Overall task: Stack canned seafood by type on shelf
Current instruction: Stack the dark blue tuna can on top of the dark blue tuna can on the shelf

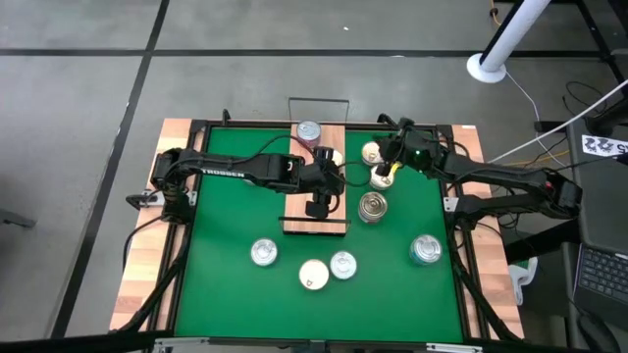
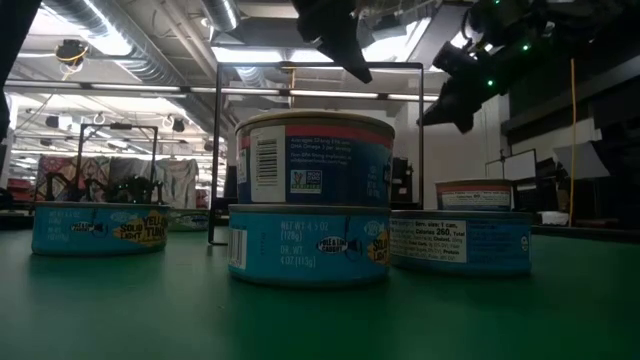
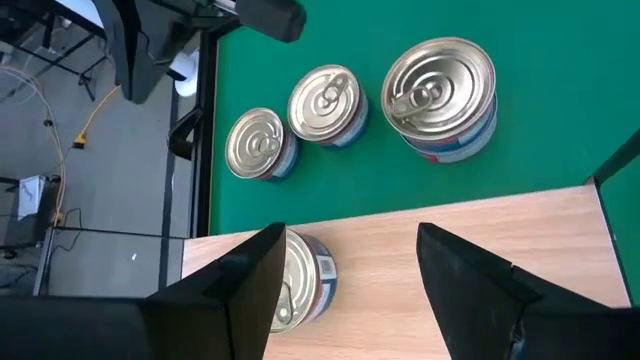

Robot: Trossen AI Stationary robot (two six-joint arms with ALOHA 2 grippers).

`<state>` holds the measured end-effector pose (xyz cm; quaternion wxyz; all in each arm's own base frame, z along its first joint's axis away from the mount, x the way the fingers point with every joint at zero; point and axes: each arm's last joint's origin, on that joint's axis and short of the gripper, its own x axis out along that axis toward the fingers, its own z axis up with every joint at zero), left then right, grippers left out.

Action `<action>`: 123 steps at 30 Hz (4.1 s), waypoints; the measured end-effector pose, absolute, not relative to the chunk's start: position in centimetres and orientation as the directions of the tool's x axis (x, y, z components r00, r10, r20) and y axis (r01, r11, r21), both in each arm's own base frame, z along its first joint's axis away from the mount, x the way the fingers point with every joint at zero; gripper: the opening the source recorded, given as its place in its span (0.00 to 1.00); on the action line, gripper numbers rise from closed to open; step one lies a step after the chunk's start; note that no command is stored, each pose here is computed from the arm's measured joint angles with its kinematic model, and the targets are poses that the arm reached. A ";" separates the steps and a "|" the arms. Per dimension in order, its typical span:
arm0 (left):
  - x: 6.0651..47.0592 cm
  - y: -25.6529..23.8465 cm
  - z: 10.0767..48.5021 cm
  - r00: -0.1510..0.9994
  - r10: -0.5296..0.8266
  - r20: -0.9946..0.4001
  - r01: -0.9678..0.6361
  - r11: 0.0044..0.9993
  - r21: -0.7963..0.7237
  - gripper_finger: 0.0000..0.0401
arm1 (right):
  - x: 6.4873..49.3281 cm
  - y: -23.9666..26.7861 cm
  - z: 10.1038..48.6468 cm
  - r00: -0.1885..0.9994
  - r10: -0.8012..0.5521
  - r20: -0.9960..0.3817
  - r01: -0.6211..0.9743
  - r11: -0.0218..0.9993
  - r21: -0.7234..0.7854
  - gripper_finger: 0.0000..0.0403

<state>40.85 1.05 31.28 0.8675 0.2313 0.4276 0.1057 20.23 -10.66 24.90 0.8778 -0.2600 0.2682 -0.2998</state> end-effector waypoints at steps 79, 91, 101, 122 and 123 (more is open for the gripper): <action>40.8 1.1 31.3 0.611 0.381 -0.694 0.010 0.873 0.488 0.56 | 17.9 5.4 21.7 0.691 -0.088 -0.718 -0.405 0.775 -0.485 0.52; 40.8 1.1 31.3 0.611 0.381 -0.694 0.010 0.873 0.488 0.56 | 18.3 5.6 20.6 0.628 -0.093 -0.772 -0.454 0.763 -0.461 0.52; 40.8 1.0 31.3 0.612 0.381 -0.694 0.010 0.873 0.488 0.56 | 19.0 5.7 19.4 0.582 -0.156 -0.798 -0.459 0.747 -0.481 0.52; 40.8 1.0 31.3 0.612 0.381 -0.694 -0.017 0.883 0.470 0.56 | 20.0 5.7 17.3 0.509 -0.280 -0.814 -0.433 0.734 -0.523 0.45; 40.8 1.0 31.3 0.612 0.381 -0.694 -0.017 0.883 0.470 0.56 | 20.1 5.8 17.3 0.509 -0.286 -0.812 -0.422 0.739 -0.525 0.43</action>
